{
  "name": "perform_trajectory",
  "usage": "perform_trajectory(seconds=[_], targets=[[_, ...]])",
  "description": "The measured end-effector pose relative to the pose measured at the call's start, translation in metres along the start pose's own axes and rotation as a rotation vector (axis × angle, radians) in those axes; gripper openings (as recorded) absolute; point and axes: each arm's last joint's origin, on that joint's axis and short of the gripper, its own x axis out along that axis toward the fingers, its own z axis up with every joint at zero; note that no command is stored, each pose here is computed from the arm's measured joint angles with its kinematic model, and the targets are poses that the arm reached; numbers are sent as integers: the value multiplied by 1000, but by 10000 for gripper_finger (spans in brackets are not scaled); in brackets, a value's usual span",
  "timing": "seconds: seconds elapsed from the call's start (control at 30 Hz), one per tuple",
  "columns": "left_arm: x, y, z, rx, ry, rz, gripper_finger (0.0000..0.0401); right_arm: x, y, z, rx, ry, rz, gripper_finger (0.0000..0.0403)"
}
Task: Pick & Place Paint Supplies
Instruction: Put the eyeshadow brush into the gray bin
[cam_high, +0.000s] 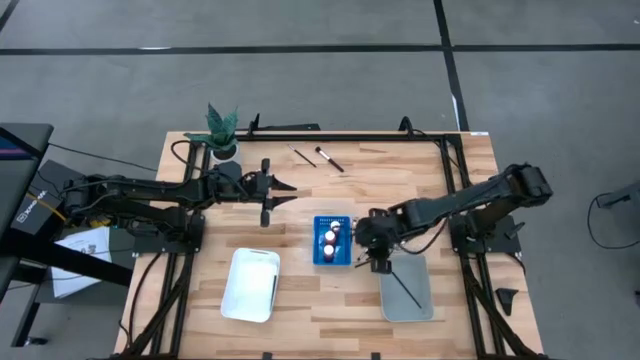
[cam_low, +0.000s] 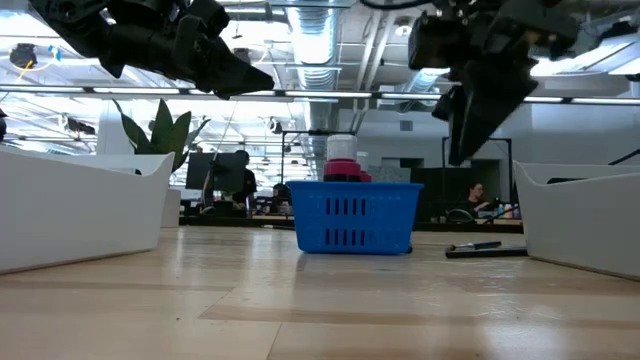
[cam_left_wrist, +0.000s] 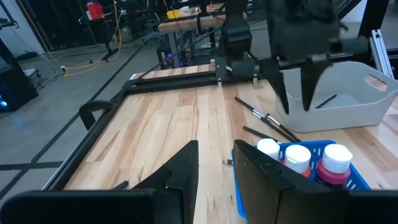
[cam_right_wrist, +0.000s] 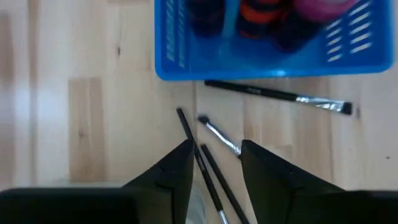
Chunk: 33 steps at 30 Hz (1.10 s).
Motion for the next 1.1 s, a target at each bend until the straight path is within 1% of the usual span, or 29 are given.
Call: perform_trajectory(seconds=[0.07,0.27,0.57,0.73,0.87,1.1], targets=[[0,0,0,1,-1,1,94,8,2,3,-29,35,-6,128],[0,0,-1,-1,6,0,94,26,8,12,-103,73,-8,121],[1,0,-2,2,11,-1,94,54,9,8,-167,149,-16,122],[1,0,-2,1,11,-2,94,66,9,8,-187,163,-16,122],[1,0,-2,1,12,-1,94,73,9,8,-200,171,-15,122],[1,0,-2,1,12,-1,94,74,10,9,-212,151,-11,122]])
